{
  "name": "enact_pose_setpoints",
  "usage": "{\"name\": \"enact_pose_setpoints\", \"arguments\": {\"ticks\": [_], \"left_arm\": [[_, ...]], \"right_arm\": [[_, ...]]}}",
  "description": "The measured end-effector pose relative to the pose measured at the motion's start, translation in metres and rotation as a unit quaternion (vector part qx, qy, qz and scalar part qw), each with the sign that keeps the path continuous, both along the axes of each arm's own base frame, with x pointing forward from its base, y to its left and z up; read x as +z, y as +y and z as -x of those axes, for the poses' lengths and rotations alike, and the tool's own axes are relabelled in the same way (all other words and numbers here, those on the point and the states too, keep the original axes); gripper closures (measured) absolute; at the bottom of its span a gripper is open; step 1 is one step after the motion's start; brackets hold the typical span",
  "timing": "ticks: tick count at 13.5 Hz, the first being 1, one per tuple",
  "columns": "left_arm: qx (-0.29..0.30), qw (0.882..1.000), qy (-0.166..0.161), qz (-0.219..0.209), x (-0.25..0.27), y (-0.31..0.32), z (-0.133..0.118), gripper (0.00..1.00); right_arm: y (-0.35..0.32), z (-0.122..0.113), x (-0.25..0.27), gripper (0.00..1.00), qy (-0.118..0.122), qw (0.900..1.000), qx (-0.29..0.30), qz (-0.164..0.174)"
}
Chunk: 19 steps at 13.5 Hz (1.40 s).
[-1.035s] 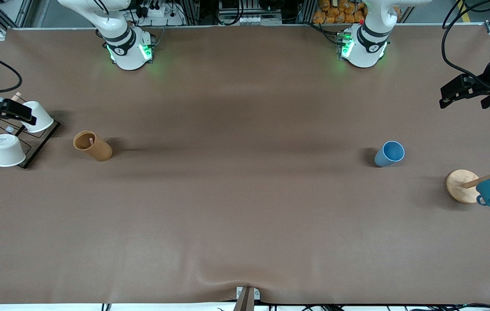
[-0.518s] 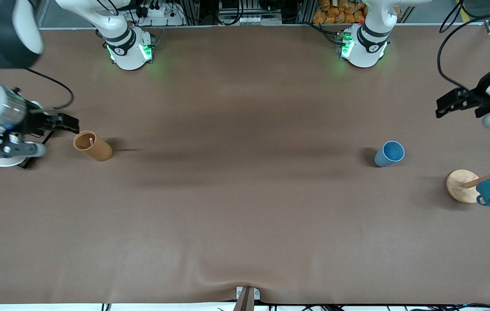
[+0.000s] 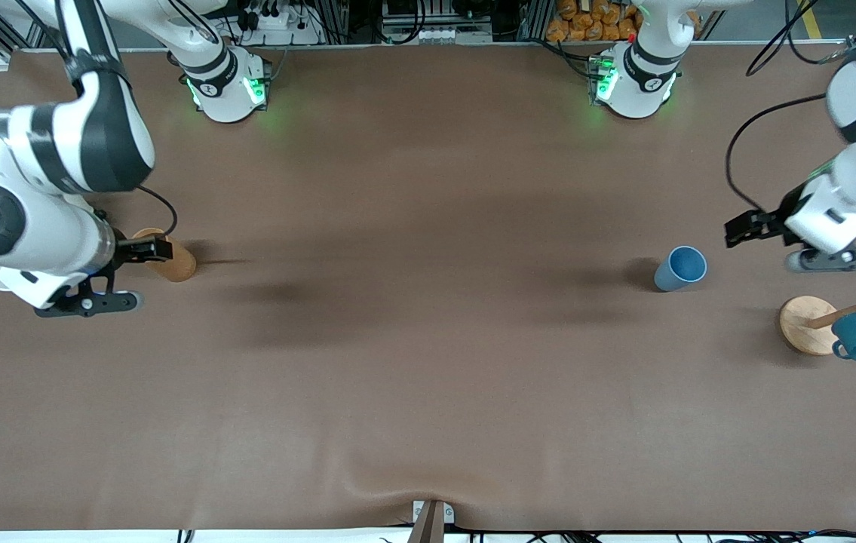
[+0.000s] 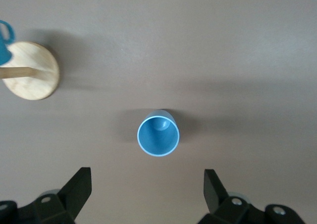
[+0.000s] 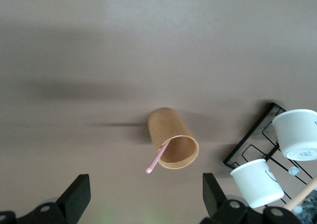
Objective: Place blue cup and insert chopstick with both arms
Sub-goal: 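Reach the right gripper to the tan cup while the left gripper reaches the blue cup, then carry the blue cup with the left gripper while the right gripper lowers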
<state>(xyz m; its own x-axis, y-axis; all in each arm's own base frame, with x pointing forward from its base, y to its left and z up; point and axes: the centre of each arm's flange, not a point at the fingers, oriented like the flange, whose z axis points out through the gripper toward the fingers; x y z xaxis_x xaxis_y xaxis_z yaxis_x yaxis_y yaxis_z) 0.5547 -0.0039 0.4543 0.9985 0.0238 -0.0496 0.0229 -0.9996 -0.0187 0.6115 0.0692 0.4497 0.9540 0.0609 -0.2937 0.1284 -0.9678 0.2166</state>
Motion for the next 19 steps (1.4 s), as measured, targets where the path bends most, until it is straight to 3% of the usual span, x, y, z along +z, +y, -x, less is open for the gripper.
{"name": "enact_pose_setpoints", "arguments": {"ticks": [4, 7, 8, 15, 16, 17, 19], "left_arm": [[0.014, 1.000, 0.005, 0.000, -0.075, 0.021, 0.024, 0.00], [0.013, 1.000, 0.007, 0.001, -0.117, 0.021, 0.037, 0.00], [0.014, 1.000, 0.010, 0.002, -0.125, 0.021, 0.037, 0.00], [0.027, 1.000, 0.007, 0.003, -0.186, 0.036, 0.026, 0.08], [0.028, 1.000, 0.010, 0.004, -0.192, 0.038, 0.026, 0.17], [0.029, 0.999, 0.013, 0.004, -0.197, 0.039, 0.027, 0.30], [0.029, 0.999, 0.014, 0.004, -0.198, 0.038, 0.026, 0.53]], "right_arm": [[0.003, 0.006, -0.049, 0.00, 0.032, 0.998, -0.031, 0.038], [0.009, 0.019, -0.075, 0.05, 0.055, 0.996, -0.044, 0.054], [0.010, 0.023, -0.081, 0.11, 0.060, 0.995, -0.051, 0.058], [0.016, 0.042, -0.099, 0.25, 0.082, 0.993, -0.053, 0.070], [0.015, 0.044, -0.098, 0.26, 0.082, 0.993, -0.053, 0.071], [0.014, 0.044, -0.096, 0.35, 0.080, 0.993, -0.054, 0.072], [0.009, 0.043, -0.095, 0.37, 0.073, 0.993, -0.051, 0.082]]}}
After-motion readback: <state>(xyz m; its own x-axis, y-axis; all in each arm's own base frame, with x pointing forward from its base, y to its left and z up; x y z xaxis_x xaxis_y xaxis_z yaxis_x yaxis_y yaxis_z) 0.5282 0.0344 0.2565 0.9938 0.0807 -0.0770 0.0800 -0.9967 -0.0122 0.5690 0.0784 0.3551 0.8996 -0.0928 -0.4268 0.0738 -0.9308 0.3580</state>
